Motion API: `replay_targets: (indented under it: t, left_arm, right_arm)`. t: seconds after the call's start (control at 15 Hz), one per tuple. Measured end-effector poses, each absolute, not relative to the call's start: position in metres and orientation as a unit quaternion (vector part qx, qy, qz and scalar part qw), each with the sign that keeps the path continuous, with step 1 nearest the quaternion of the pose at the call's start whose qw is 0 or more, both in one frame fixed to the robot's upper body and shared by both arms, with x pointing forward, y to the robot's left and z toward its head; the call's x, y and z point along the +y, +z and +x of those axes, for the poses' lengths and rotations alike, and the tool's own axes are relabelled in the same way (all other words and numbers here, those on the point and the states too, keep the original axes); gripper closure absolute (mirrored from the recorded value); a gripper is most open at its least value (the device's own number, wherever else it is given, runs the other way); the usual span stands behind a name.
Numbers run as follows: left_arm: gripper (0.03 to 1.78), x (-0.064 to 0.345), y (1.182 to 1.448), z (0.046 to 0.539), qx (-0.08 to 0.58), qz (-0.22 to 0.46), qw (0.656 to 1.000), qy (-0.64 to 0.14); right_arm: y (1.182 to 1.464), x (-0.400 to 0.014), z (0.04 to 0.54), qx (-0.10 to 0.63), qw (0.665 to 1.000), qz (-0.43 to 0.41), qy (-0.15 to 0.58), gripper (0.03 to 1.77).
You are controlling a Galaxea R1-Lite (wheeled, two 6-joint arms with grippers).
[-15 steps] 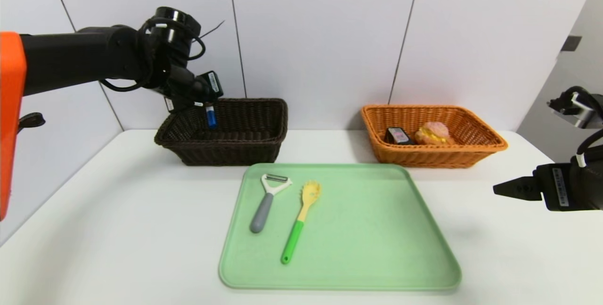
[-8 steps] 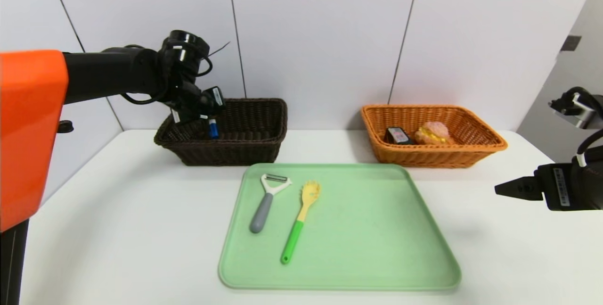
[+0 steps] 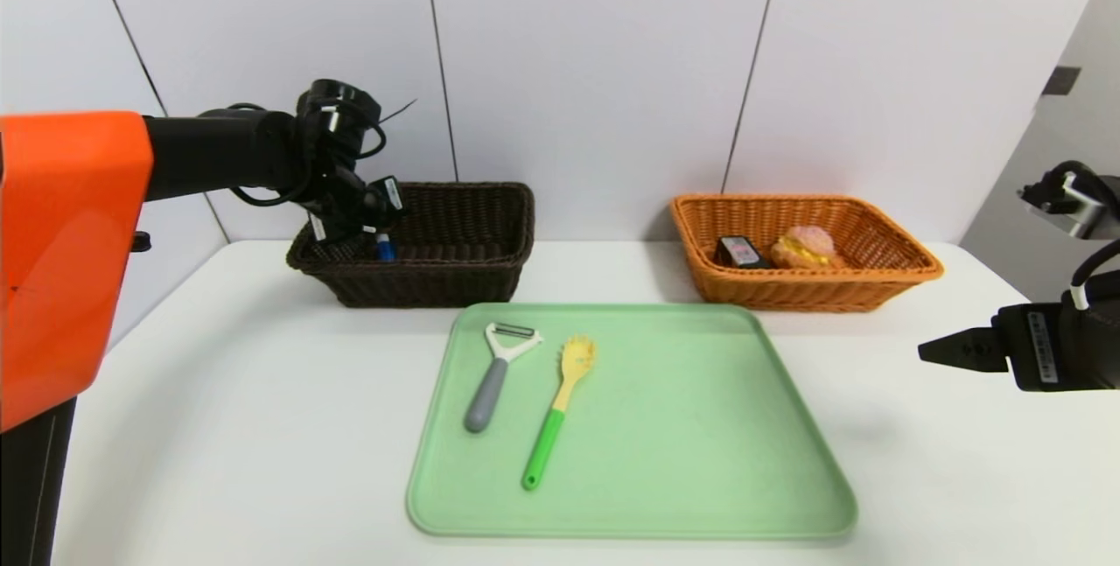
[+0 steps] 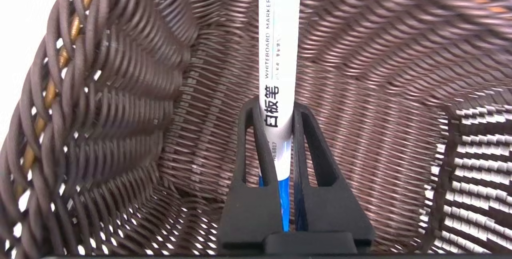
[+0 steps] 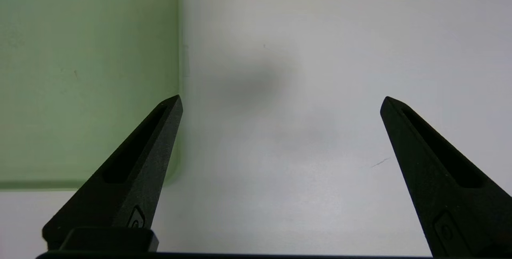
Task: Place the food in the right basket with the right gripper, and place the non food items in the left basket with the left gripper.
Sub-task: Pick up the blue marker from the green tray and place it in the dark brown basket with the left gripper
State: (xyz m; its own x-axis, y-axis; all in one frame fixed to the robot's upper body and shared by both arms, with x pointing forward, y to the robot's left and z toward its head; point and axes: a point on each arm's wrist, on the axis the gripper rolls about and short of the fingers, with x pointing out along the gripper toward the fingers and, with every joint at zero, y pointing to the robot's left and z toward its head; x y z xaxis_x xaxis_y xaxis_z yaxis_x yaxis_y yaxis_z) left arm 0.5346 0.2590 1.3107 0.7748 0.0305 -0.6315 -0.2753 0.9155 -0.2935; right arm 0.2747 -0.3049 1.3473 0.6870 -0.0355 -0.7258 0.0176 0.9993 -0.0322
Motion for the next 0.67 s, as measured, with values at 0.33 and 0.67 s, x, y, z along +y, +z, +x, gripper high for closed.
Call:
replay_targets:
  t: [0.33,0.67]
  left_arm:
    - [1.67,0.2607,1.3025,0.5415,0.322,-0.188,0.924,0.085]
    - [1.67,0.2608,1.3057,0.5413,0.315,-0.186,0.927,0.082]
  right_arm:
    - [1.3477,-0.3049,0.2749,0.395,0.919,-0.011,-0.015,0.09]
    - [1.3475,-0.3049,0.2749,0.395,0.919,-0.011,-0.015,0.09]
